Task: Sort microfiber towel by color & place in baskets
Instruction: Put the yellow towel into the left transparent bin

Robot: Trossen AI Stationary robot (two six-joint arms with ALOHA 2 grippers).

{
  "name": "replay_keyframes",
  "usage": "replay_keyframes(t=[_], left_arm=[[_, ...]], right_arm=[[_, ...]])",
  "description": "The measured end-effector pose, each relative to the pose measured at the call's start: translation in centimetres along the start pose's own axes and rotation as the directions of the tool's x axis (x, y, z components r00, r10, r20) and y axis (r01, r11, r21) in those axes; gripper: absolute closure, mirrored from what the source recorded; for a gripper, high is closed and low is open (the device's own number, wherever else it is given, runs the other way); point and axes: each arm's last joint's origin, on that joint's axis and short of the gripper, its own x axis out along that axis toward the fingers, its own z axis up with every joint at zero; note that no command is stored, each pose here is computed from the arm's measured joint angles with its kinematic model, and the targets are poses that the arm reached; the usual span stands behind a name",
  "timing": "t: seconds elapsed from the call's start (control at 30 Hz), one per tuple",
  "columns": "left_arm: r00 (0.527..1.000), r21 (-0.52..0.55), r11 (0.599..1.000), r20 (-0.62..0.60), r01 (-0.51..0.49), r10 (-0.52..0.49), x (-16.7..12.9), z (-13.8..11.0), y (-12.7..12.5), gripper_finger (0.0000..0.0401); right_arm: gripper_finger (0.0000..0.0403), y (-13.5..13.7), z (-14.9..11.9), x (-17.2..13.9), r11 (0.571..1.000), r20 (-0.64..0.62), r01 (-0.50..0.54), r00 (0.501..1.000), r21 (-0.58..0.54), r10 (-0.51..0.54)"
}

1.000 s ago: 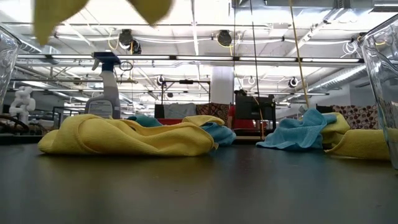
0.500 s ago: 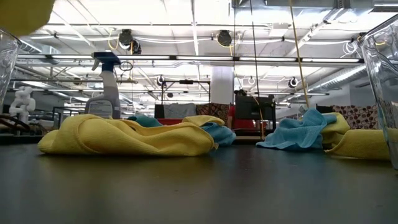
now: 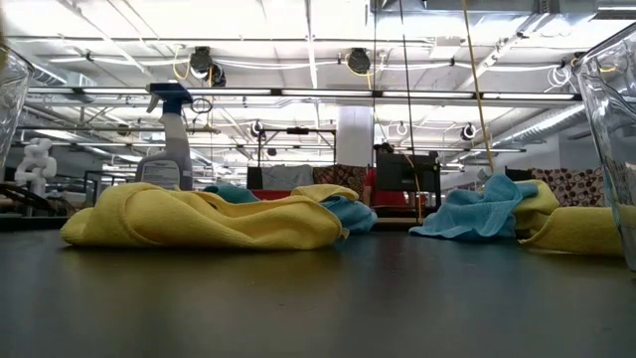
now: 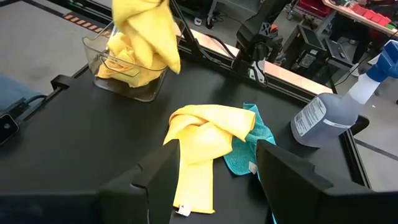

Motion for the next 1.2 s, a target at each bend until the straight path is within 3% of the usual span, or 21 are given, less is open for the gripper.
replay_keyframes(t=[0.2, 0.57, 0.87, 1.2], left_arm=[[0.998, -0.098, 0.993, 0.007, 0.065, -0.065, 2.5, -2.1, -1.9, 0.0385], [0.996, -0.166, 0.986, -0.083, 0.03, -0.044, 8.3, -4.8, -4.3, 0.0384], [0.963, -0.239, 0.968, -0.268, -0.072, 0.005, 13.1, -6.8, -4.4, 0.0384], [0.946, -0.221, 0.964, -0.315, -0.15, 0.075, 15.5, -7.7, -4.4, 0.0384]], right_arm=[[0.02, 0.0, -0.1, 0.0, 1.0, -0.008, -0.002, 1.0, 0.0, 0.002], [0.02, 0.1, -0.2, 0.0, 1.0, -0.025, -0.008, 1.0, 0.011, 0.008], [0.02, 0.7, -0.7, 1.4, 0.997, -0.048, -0.072, 0.996, 0.022, 0.073], [0.02, 1.0, -1.2, 3.1, 0.997, -0.083, -0.082, 0.993, 0.011, 0.082]])
